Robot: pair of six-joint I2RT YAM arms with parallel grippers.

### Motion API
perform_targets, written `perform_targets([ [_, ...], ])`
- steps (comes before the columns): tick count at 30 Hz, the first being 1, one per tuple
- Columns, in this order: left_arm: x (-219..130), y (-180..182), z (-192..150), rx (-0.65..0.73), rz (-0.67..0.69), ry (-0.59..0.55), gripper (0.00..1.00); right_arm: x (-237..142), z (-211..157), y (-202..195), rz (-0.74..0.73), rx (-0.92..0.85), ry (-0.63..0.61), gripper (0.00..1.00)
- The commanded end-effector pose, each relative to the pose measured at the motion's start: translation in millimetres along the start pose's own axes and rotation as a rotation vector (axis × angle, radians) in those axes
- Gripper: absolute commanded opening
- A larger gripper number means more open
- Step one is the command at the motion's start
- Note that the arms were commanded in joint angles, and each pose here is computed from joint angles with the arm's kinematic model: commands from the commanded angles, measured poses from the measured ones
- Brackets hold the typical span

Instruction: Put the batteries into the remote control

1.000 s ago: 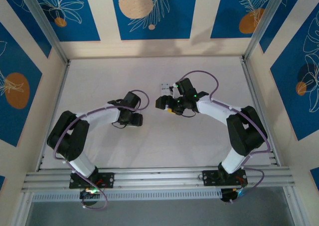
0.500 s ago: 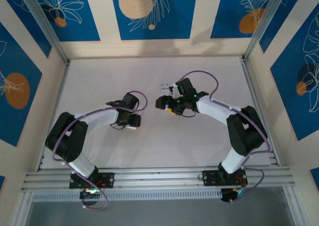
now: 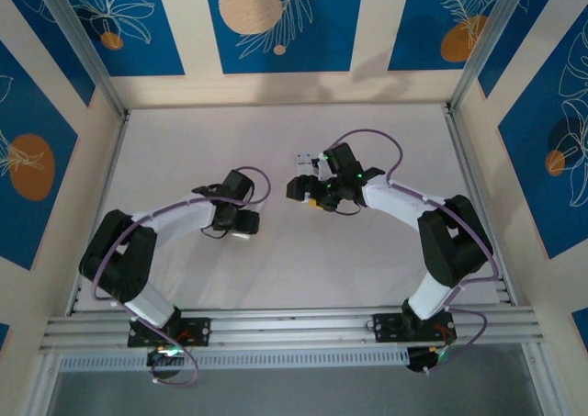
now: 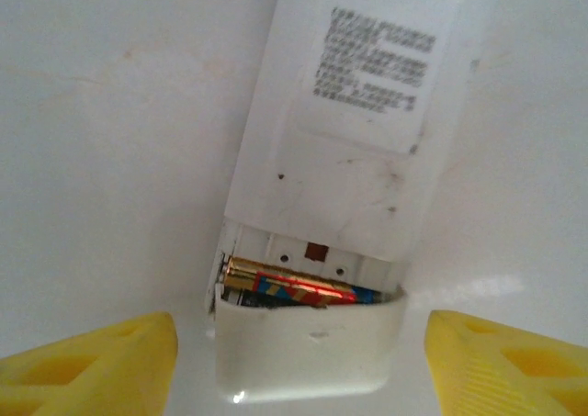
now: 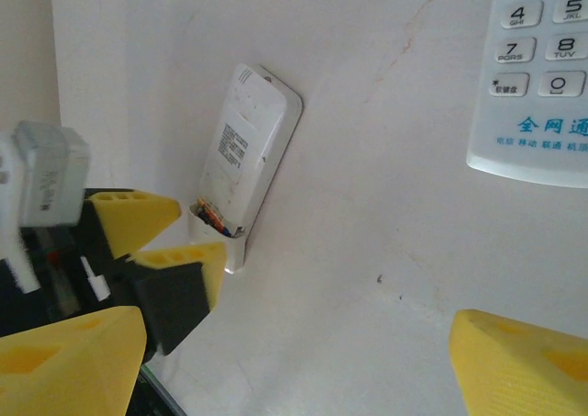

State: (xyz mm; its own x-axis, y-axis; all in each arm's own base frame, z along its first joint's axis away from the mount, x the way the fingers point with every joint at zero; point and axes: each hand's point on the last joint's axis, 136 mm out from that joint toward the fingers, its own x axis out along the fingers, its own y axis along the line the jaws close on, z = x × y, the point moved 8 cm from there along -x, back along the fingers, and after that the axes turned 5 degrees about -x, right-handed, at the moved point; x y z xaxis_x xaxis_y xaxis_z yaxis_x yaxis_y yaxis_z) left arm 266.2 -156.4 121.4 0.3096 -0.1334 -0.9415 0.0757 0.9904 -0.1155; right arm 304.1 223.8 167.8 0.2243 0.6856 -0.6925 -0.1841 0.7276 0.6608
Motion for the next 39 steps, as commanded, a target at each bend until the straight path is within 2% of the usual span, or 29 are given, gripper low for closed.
perform_targets([
  [1,-32,-13,28,0.059,-0.085,-0.091,0.75,-5,3,8,0.012,-0.003,-0.003,0.86],
  [4,-28,-24,46,0.12,-0.089,-0.072,0.78,-7,3,6,0.013,0.002,-0.008,0.86],
  [10,9,-31,75,0.15,-0.023,-0.009,0.82,-15,0,4,0.018,0.001,-0.02,0.86],
  [18,37,-23,78,0.152,0.042,0.039,0.85,-24,-2,-1,0.019,0.002,-0.031,0.87],
  [22,48,-20,74,0.124,0.013,0.081,0.75,-23,-3,-2,0.022,0.009,-0.029,0.87],
  [28,49,-10,71,-0.068,0.022,0.073,0.59,-24,-1,1,0.033,0.013,-0.031,0.87],
  [33,35,-1,70,-0.348,0.077,-0.015,0.51,-28,-1,5,0.038,0.003,-0.039,0.87],
  [35,32,0,68,-0.498,0.117,-0.01,0.53,-30,-2,5,0.04,0.0,-0.043,0.87],
  [39,28,-10,64,-0.662,0.181,-0.016,0.57,-33,-5,3,0.039,-0.003,-0.048,0.87],
])
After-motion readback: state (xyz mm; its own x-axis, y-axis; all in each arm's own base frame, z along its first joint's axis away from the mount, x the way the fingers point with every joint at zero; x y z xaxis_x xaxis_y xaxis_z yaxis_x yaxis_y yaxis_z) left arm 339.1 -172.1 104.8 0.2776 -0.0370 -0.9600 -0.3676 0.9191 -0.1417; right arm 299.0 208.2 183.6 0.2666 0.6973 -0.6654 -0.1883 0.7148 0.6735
